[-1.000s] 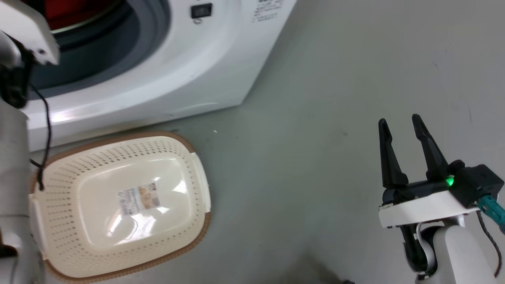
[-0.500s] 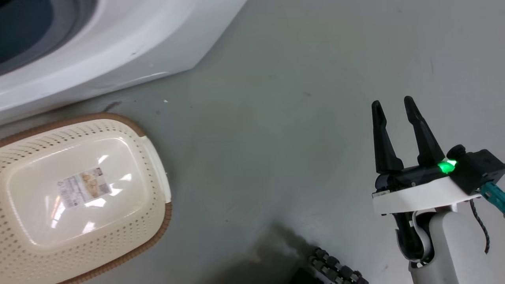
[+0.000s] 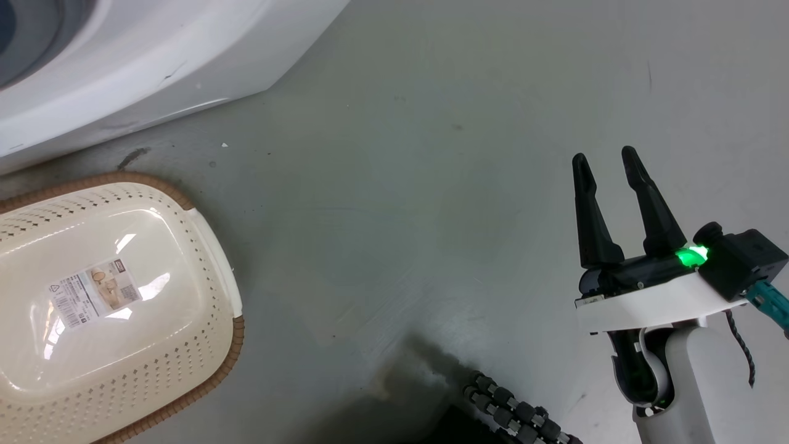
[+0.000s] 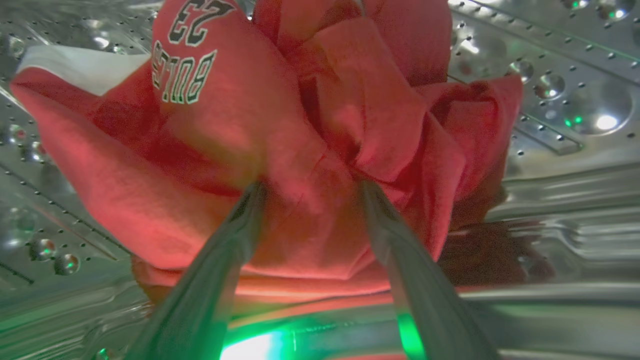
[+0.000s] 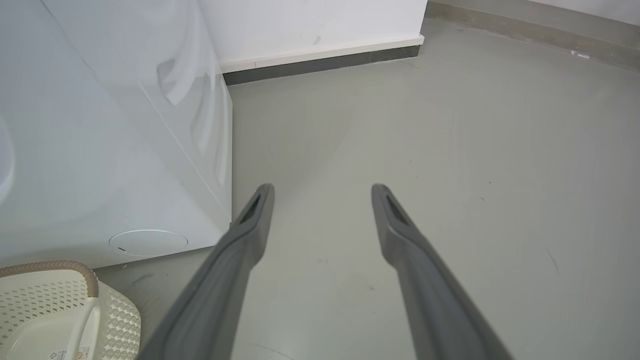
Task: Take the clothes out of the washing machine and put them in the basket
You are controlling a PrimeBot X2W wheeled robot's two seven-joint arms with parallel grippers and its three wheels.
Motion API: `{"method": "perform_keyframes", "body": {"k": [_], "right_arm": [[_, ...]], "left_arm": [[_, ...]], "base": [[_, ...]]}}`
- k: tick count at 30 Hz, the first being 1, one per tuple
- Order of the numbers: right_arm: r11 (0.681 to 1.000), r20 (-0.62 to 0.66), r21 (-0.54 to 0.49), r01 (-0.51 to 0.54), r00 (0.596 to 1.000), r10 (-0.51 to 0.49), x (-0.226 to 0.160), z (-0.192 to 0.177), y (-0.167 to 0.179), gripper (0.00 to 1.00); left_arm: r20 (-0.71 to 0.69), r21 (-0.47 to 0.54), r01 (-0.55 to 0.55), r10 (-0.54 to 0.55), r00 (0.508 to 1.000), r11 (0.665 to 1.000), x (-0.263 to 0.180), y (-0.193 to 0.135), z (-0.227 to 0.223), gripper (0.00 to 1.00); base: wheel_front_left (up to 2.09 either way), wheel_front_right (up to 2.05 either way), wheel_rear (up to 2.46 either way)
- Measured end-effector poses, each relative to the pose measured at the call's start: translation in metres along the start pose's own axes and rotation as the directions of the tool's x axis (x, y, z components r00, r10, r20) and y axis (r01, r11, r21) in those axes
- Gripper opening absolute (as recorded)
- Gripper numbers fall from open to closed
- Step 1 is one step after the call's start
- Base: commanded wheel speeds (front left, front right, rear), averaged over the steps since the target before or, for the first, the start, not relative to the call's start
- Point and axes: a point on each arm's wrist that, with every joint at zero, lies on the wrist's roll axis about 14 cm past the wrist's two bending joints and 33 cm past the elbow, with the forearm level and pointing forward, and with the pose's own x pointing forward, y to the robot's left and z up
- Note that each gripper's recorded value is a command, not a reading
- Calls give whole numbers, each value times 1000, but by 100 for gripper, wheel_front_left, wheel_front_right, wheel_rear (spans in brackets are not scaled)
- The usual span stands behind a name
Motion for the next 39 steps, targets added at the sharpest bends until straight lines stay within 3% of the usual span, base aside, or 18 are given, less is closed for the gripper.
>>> {"method": "perform_keyframes", "body": {"k": [1,3,4,5,17,25,39], "right_arm": [[1000,-1,1,1,1000,-1,0,0,0,100],[1000,0,0,2,1000,-2,0,0,-1,100],[1000,1,-1,3,1000,-3,0,1,-1,100],[1000,1,-1,5,1000,-5,0,1,-2,100],[1000,17,2,14,1000,-14,-1,7,-5,100],[1000,64,2,20,998,-20,-4,23,-9,100],[999,184,28,31,982,-36,-35,63,-17,100]], "left_arm": [[3,0,-8,8,1000,1000,-1,1,0,100],[3,-5,-16,16,1000,1000,-2,2,0,37],[2,-8,-16,16,1000,1000,-2,1,-2,25],[1,-10,-19,19,1000,1000,-1,0,-3,0],[256,-9,-102,100,961,995,-22,10,39,0],[469,-52,-97,110,876,994,-47,12,66,0],[638,-163,-41,137,758,986,-113,11,38,0]], "base": [[0,0,0],[0,0,0],[0,0,0],[0,0,0],[0,0,0],[0,0,0],[0,0,0]]}}
